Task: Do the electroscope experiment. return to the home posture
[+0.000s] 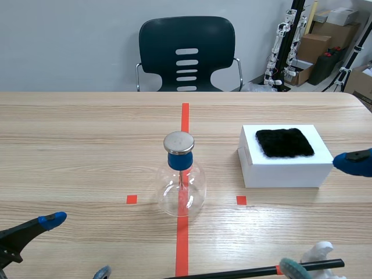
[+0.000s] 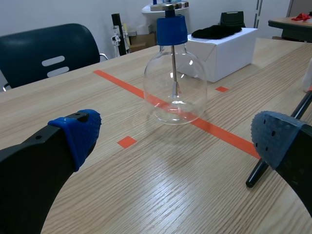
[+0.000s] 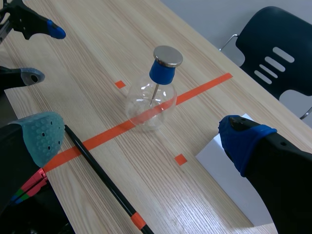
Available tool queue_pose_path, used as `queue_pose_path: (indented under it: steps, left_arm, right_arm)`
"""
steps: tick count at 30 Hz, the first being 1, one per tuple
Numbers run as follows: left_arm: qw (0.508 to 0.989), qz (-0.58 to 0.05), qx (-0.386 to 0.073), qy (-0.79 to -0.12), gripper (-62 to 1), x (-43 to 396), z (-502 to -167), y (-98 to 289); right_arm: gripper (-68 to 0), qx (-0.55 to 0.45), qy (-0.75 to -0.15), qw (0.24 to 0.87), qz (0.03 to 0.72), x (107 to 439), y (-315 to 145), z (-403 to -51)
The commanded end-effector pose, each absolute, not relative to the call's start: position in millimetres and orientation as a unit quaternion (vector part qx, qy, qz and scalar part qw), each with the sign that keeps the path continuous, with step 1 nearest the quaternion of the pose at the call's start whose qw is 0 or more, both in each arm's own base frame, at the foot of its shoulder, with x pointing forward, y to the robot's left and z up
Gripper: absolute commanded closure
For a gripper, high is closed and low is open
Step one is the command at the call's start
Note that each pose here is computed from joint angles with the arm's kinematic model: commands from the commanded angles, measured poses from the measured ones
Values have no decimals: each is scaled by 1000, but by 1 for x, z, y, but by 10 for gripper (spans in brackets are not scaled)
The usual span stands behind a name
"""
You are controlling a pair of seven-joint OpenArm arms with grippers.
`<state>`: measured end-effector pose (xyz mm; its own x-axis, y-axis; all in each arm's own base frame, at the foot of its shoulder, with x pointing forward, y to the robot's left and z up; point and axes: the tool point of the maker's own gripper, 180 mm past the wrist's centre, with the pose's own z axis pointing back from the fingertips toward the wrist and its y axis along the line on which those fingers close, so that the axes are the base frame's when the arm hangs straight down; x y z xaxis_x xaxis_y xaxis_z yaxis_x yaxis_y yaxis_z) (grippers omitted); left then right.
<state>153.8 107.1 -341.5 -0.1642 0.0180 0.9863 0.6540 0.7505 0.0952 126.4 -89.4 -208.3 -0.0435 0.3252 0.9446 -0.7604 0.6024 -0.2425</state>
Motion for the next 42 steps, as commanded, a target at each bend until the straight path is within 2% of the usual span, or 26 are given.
queue_pose_path:
  steps: [1, 24, 36, 42]
  left_arm:
    - [590, -261, -236, -727, -623, 157, -335, 106]
    - [591, -261, -236, -726, -623, 157, -336, 106]
    - [589, -262, -236, -727, -623, 157, -334, 107]
    - [581, -246, -227, -742, -623, 163, -320, 121]
  right_arm:
    - [-679, 192, -605, 658, 405, 127, -87, -201]
    - [-679, 193, -608, 658, 401, 127, -87, -200]
    - [-679, 211, -635, 654, 352, 134, -90, -185]
    - [-679, 225, -622, 666, 344, 132, -82, -193]
